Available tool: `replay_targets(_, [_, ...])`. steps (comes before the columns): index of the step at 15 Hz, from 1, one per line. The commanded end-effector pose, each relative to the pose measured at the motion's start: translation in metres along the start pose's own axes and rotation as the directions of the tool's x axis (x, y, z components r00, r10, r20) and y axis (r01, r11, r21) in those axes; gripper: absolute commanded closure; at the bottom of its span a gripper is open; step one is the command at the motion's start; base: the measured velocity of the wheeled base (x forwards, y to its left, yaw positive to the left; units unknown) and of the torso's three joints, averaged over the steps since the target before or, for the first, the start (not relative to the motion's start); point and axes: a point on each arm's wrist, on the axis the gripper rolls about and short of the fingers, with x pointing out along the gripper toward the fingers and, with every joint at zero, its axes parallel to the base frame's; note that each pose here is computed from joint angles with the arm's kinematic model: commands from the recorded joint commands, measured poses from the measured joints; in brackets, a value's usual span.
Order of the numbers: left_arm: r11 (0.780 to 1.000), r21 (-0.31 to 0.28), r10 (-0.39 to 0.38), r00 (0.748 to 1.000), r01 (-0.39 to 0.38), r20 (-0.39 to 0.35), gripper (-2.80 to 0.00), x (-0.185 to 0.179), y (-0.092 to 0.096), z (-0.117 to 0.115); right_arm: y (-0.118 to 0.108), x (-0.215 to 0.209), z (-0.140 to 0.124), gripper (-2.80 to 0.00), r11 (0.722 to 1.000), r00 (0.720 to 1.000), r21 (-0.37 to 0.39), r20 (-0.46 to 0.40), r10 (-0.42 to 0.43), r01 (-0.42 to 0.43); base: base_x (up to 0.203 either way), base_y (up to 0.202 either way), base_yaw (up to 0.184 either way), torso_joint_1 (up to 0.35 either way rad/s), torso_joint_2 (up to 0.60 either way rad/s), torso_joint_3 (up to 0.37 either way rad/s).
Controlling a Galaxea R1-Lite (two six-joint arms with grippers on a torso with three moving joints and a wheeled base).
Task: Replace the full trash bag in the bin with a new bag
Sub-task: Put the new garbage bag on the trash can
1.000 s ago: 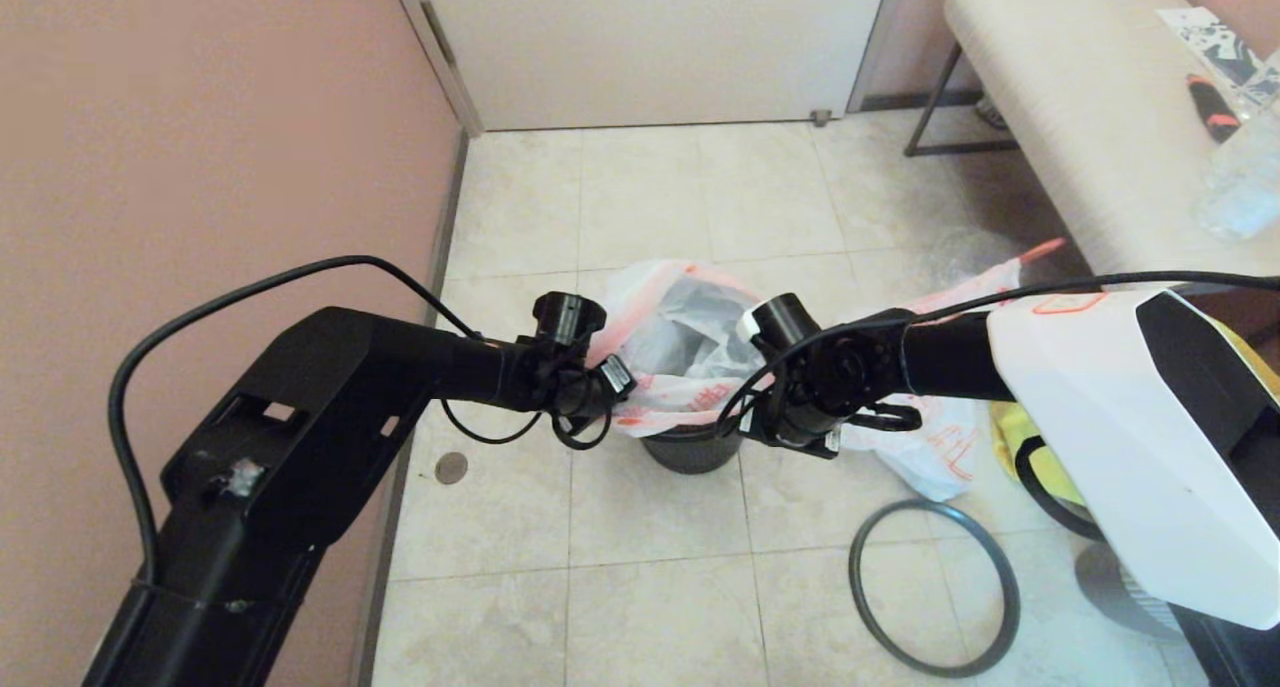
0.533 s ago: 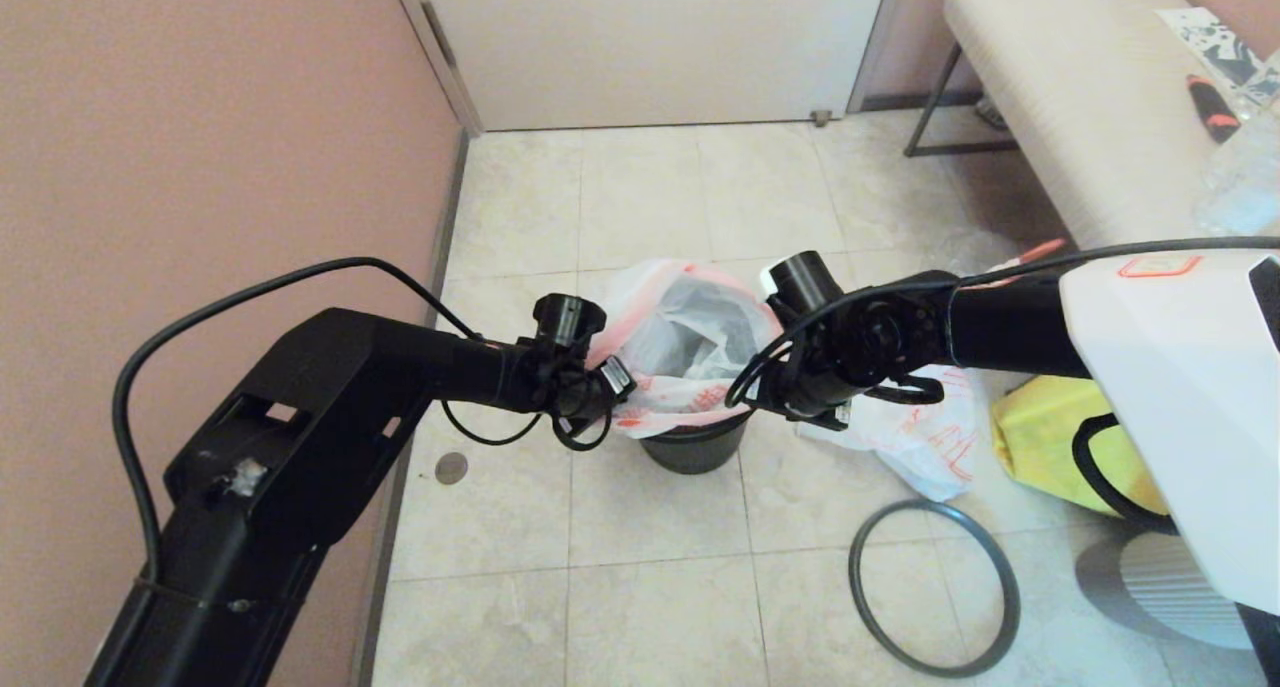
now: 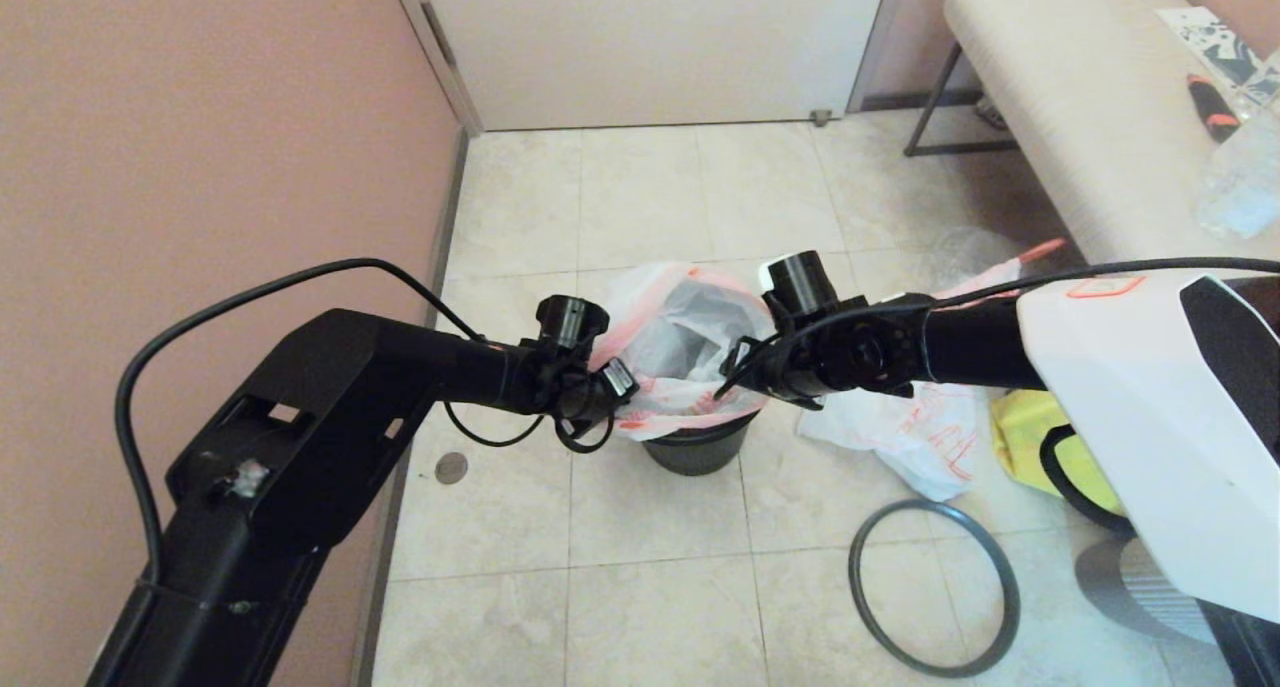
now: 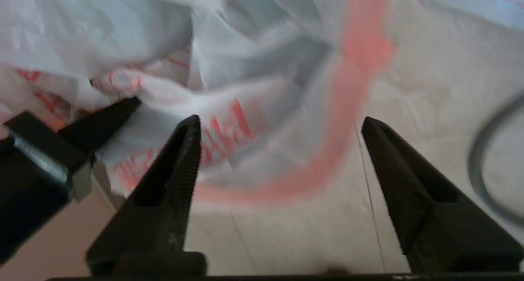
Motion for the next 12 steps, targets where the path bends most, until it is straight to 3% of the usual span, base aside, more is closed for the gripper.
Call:
replay_targets(1, [1.0,-0.005,0.0,1.0,0.0,0.0,0.0,0.0,0.0,0.0,-0.007,0.022,-0.012,-0.42,1.0,1.0,-0.01,-0.015,-0.019,0.019,0.0,0.0,0.0,0.0,0.0,0.0])
replay_targets(2, [1.0,-0.005,0.0,1.0,0.0,-0.001,0.0,0.0,0.0,0.0,-0.008,0.024,-0.012,0.0,1.0,1.0,-0.01,-0.011,-0.019,0.019,0.0,0.0,0.0,0.0,0.0,0.0])
replay_targets(10, [1.0,-0.007,0.002,1.0,-0.002,0.003,0.0,0.0,0.001,0.001,-0.008,0.016,-0.004,0.0,1.0,1.0,-0.026,0.005,-0.015,0.015,0.0,0.0,0.0,0.0,0.0,0.0])
replay_targets(12, [1.0,-0.008,0.003,1.0,-0.003,0.002,0.0,0.0,0.002,0.002,-0.01,0.011,-0.005,0.0,0.999,0.999,-0.03,-0.024,-0.037,0.036,0.0,0.0,0.0,0.0,0.0,0.0])
